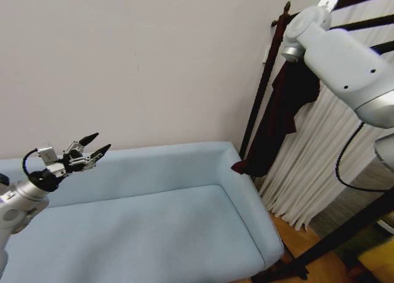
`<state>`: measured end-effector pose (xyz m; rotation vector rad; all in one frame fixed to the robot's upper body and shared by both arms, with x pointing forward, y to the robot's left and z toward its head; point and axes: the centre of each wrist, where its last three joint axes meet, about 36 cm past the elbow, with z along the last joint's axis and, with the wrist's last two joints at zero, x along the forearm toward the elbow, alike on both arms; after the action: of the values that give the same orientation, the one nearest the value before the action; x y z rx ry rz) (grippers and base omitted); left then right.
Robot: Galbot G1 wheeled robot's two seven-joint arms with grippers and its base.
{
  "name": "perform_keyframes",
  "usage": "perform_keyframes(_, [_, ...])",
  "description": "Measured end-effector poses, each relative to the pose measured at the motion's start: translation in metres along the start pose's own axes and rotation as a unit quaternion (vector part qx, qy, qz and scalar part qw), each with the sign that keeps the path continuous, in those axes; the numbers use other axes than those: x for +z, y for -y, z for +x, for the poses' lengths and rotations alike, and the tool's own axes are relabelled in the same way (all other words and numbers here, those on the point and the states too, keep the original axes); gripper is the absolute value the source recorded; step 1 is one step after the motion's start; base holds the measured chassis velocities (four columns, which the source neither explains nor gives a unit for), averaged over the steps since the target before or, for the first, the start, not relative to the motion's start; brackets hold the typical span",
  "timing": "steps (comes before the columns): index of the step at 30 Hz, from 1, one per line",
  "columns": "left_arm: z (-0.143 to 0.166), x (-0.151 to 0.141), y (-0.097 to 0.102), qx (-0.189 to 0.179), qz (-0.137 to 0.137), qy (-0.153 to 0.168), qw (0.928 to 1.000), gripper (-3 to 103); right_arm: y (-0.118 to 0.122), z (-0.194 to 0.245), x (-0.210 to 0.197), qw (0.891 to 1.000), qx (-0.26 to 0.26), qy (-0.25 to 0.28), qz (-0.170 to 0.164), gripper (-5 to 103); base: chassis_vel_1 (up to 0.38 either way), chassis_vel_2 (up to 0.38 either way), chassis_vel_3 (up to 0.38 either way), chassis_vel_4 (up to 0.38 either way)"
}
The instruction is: Pick up the clothes from the sofa and hang them on the clothes hanger.
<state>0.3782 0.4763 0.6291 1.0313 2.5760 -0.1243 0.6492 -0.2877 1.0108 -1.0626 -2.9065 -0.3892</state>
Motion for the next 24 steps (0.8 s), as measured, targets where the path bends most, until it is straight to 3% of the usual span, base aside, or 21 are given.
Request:
perform_keyframes(2, [0.000,0.000,0.000,0.000,0.000,0.000,1.0000,100,0.000,0.004,0.002,1.000,-0.002,0.002,0.003,76,0.000,0.000,0.000,0.000])
perform_keyframes(5, [0.001,0.001,0.001,-0.002,0.001,0.001,1.0000,100,0.002,0.019,0.006,1.000,-0.017,0.010,0.011,91,0.000,0.000,0.000,0.000])
perform_keyframes(9, [0.002,0.001,0.002,-0.012,0.001,0.003,0.9999,100,0.009,0.036,0.013,0.999,-0.033,0.021,0.024,99,0.000,0.000,0.000,0.000])
perform_keyframes(18, [0.005,-0.001,0.005,-0.019,0.000,0.002,0.9998,100,0.044,0.062,0.037,0.996,-0.065,0.041,0.044,100,0.000,0.000,0.000,0.000])
perform_keyframes(24, [0.005,0.005,0.021,-0.064,0.002,0.000,0.9979,100,0.069,0.086,0.081,0.985,-0.160,0.026,0.056,100,0.000,0.000,0.000,0.000])
